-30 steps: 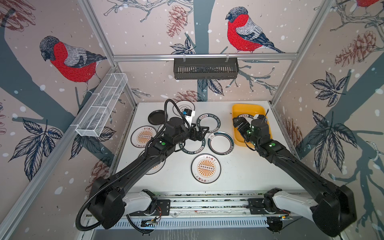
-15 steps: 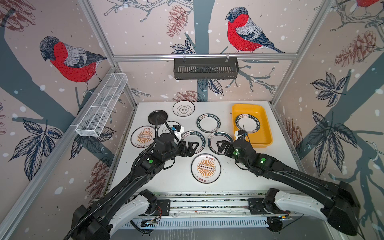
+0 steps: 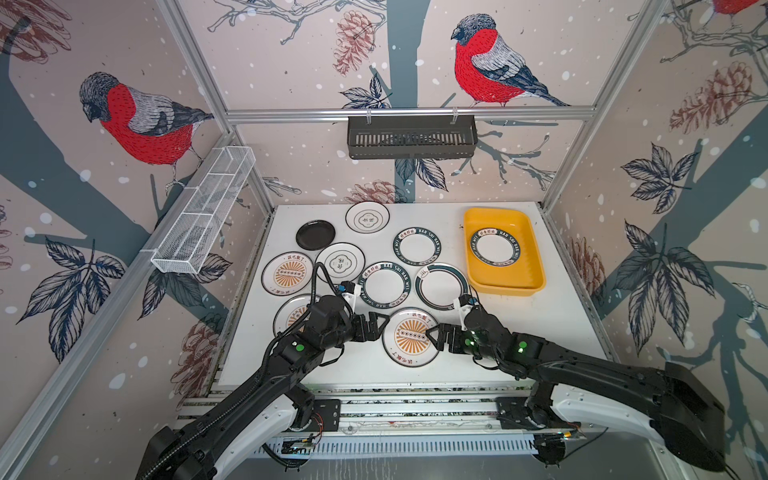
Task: Place the plates into the plastic bin on the countertop
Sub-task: 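Lower both grippers onto the orange sunburst plate's rim from opposite sides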
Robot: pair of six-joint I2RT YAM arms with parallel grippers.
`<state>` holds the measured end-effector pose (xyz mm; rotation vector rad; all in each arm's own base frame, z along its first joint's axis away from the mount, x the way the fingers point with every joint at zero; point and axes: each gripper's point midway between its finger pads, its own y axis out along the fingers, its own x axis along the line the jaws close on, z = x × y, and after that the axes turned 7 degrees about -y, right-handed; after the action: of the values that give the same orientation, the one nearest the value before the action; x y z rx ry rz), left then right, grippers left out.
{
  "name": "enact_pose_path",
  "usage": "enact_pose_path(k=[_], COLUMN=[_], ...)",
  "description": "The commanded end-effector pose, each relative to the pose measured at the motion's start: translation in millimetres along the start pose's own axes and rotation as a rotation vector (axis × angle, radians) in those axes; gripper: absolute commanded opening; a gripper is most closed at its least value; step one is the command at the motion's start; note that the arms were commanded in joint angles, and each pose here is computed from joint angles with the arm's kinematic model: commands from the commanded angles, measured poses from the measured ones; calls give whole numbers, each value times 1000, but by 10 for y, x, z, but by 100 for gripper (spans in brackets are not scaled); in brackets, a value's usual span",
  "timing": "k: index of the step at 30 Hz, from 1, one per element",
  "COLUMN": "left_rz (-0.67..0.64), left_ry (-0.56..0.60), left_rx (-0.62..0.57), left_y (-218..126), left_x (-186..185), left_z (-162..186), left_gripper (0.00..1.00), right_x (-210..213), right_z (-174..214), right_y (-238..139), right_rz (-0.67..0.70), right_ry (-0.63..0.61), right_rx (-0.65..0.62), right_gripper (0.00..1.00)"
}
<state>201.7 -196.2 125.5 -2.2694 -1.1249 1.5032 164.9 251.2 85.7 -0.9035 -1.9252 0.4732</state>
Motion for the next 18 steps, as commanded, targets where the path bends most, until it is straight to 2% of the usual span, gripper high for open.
enact_pose_path(k=[1,4,7,11,18], left_rz=[82,100,136,208,229], left_ry=[-19,-27,-9,13,8], left_rx=[11,8,7,22,53], left_y=[4,-2,-25,-35,8], left_x=[-116,-121,-194,-309,-309], left_z=[34,56,52,81,149], left_gripper=[97,96,96,96,96], right_x=[137,48,-58,-74,-181], right_z=[18,78,139,132,147], right_y=[12,54,84,110,195], right_rz=[-101,-105,-84,-98,-86], right_ry=[31,65,115,121,157], right_rx=[5,18,52,39,64], right_gripper=[99,99,93,89,79])
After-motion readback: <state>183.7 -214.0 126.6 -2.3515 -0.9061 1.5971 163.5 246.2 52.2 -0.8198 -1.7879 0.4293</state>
